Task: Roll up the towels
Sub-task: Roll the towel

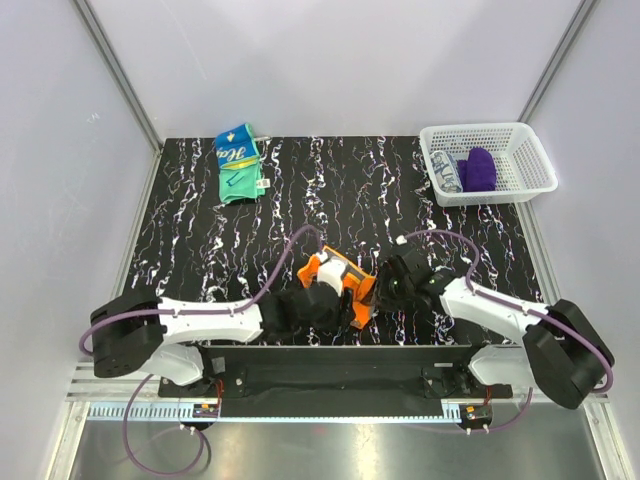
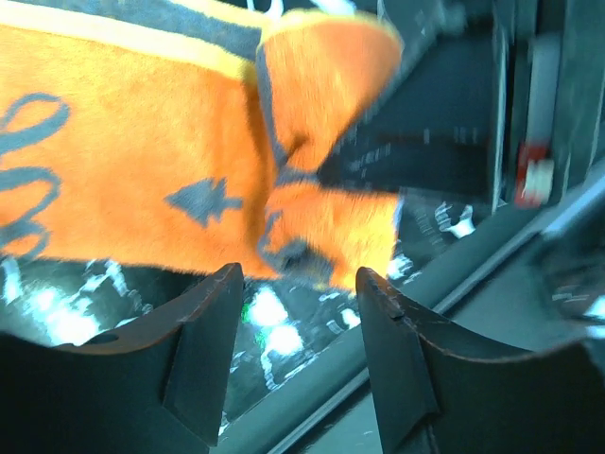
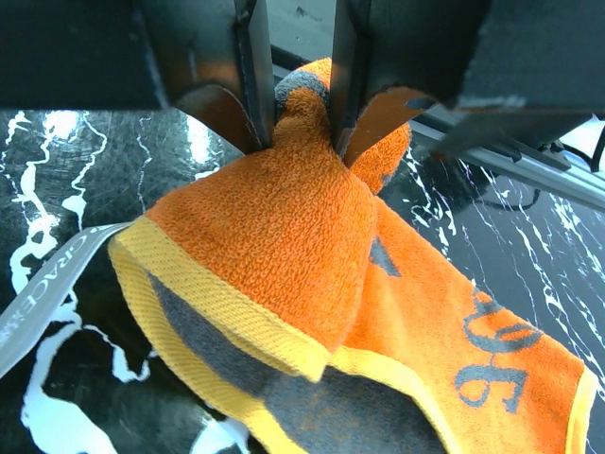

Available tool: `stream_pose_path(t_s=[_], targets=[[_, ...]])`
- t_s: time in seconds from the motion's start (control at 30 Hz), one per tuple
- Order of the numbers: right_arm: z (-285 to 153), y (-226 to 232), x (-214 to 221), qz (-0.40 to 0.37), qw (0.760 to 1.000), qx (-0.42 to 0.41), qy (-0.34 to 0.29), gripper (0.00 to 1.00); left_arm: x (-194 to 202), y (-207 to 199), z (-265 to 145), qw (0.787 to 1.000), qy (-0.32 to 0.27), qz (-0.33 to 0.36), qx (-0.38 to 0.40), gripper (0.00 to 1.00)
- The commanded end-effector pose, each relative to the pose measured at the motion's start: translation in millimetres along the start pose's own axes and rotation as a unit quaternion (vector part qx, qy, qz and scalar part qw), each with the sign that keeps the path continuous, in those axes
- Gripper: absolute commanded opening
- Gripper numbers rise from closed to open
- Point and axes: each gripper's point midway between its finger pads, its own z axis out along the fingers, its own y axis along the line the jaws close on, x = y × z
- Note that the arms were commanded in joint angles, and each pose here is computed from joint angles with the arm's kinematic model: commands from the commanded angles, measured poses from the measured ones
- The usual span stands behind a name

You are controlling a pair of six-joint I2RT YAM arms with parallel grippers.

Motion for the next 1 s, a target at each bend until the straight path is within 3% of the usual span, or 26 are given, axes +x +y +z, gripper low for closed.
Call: stream_pose_path(t_s=[0.0, 0.3, 0.7, 0.8, 0.97], targets=[[-7.3, 11.0, -1.7, -0.023, 0.999, 0.008, 0.023, 0.32, -20.1, 3.5, -11.0, 0.989, -0.058, 0.107, -0.079, 0.57], [0.4, 14.6, 1.8, -0.027, 0.999, 0.016, 0.042, 0.33, -7.4, -46.7, 1.3, 0.975, -0.086, 0.2, -0.052, 0.68], [-0.8, 19.3, 6.8, -0.022, 0.998, 0.007, 0.05, 0.32, 13.9, -39.7, 36.6, 0.966, -0.047, 0.233, -0.1, 0.67], [-2.3, 21.9, 8.3, -0.022, 0.998, 0.0, 0.054, 0.32, 19.8, -26.0, 41.4, 0.962, -0.032, 0.24, -0.13, 0.59], [-5.8, 23.6, 12.2, -0.022, 0.998, -0.006, 0.061, 0.32, 15.4, -16.4, 42.6, 0.96, -0.036, 0.23, -0.153, 0.19]])
